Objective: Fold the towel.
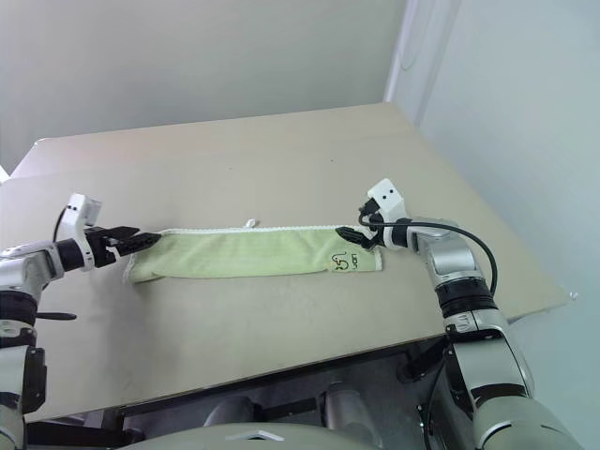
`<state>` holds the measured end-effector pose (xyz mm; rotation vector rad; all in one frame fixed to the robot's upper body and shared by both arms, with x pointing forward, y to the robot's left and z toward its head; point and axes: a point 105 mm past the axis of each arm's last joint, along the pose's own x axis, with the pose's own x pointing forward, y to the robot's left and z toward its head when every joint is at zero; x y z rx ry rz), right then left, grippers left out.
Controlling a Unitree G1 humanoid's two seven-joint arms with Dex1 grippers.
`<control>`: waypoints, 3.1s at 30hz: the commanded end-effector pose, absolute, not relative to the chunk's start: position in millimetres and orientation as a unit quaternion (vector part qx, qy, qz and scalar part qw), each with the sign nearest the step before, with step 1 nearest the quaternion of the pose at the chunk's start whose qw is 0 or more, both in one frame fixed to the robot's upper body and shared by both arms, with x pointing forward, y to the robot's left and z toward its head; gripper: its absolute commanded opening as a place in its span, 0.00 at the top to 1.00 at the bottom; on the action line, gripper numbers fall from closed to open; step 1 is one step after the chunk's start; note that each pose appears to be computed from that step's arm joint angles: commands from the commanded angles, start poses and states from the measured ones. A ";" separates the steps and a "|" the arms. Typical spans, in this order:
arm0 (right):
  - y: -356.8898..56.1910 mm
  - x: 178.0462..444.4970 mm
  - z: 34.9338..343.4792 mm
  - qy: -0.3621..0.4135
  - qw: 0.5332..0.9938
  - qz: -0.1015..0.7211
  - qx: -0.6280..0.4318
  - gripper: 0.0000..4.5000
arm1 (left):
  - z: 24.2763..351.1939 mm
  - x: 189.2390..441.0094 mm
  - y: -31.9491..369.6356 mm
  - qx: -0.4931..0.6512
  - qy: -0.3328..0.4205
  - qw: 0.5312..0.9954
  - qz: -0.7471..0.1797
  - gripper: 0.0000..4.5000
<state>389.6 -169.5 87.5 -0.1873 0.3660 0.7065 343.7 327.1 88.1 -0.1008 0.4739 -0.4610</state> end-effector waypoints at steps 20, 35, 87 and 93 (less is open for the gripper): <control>-172.7 297.3 114.8 0.294 0.801 0.339 0.396 0.01 | 126.0 289.0 252.1 0.017 0.194 0.881 -0.430 0.05; -182.3 283.2 62.4 0.352 0.776 0.235 0.468 0.01 | 130.9 257.4 173.0 0.041 0.143 0.788 -0.597 0.05; -282.6 345.4 91.9 0.210 0.850 -0.010 0.483 0.99 | 121.6 287.4 167.3 0.066 0.128 0.809 -0.569 0.05; -287.4 351.4 108.2 0.231 0.890 0.007 0.393 0.99 | 120.3 290.4 164.8 0.068 0.128 0.811 -0.566 0.05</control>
